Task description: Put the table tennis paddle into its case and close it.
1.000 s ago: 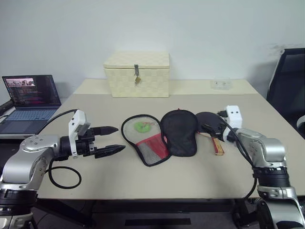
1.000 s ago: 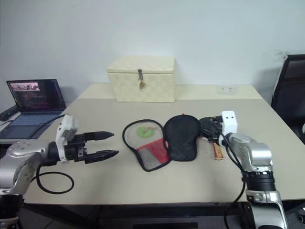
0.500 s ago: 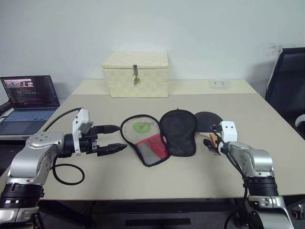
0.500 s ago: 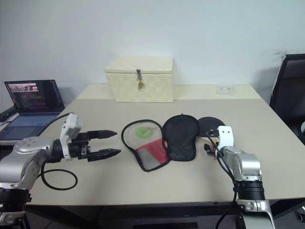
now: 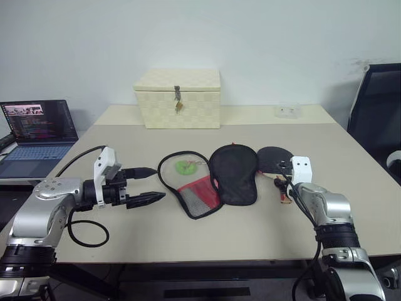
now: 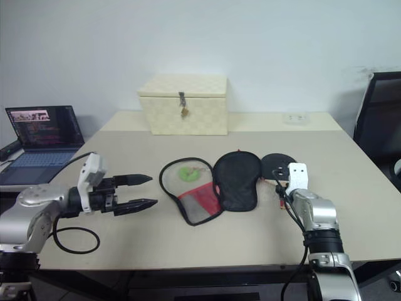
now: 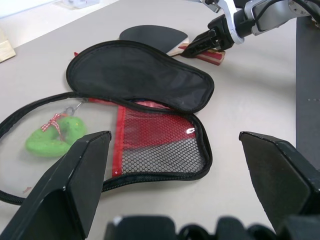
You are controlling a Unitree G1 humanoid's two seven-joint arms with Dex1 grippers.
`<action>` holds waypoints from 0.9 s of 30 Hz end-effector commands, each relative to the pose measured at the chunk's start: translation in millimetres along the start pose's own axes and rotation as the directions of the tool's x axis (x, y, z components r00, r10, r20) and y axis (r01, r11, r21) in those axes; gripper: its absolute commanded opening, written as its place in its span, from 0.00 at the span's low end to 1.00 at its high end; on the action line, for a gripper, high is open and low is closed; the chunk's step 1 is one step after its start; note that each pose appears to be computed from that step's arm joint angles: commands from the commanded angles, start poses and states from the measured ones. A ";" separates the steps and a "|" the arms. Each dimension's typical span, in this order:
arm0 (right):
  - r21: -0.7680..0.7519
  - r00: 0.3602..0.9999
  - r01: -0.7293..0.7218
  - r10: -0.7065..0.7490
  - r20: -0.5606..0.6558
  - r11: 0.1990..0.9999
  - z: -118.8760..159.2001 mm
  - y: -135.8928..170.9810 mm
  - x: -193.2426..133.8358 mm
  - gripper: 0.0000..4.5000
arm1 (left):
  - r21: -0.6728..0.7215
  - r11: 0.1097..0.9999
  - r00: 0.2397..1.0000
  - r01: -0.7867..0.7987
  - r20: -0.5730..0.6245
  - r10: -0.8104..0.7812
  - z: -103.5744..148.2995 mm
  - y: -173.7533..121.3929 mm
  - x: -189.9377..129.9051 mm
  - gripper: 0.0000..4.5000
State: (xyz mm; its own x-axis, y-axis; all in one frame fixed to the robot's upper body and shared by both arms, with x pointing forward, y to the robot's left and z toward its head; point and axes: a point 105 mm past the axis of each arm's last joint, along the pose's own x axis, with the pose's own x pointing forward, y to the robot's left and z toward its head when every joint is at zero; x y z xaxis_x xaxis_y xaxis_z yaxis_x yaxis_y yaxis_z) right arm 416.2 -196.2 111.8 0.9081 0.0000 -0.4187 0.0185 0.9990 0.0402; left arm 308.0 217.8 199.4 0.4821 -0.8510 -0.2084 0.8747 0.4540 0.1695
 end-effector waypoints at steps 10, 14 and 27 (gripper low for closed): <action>0.046 0.963 0.172 -0.178 0.201 0.984 64.1 -48.3 -21.1 0.26 | 0.049 0.998 0.999 -0.038 0.023 0.037 11.1 3.2 -11.4 1.00; 0.040 0.945 0.160 -0.165 0.284 0.986 97.2 -51.6 -39.5 0.26 | 0.047 0.998 0.999 -0.041 0.022 0.040 10.3 3.4 -13.0 1.00; 0.113 0.945 -0.294 0.270 0.183 0.949 76.2 107.5 -57.5 0.26 | 0.042 0.999 0.999 -0.032 0.022 0.031 11.8 5.8 -17.6 1.00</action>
State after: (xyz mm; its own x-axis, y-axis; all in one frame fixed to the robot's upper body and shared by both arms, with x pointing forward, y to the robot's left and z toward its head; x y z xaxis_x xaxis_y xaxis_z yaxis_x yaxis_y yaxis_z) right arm 399.1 -95.4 185.2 0.9124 0.2692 -0.3082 -0.1902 0.9459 0.2630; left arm 305.4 226.9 198.9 0.4904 -0.8470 -0.2050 0.8706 0.4654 0.1595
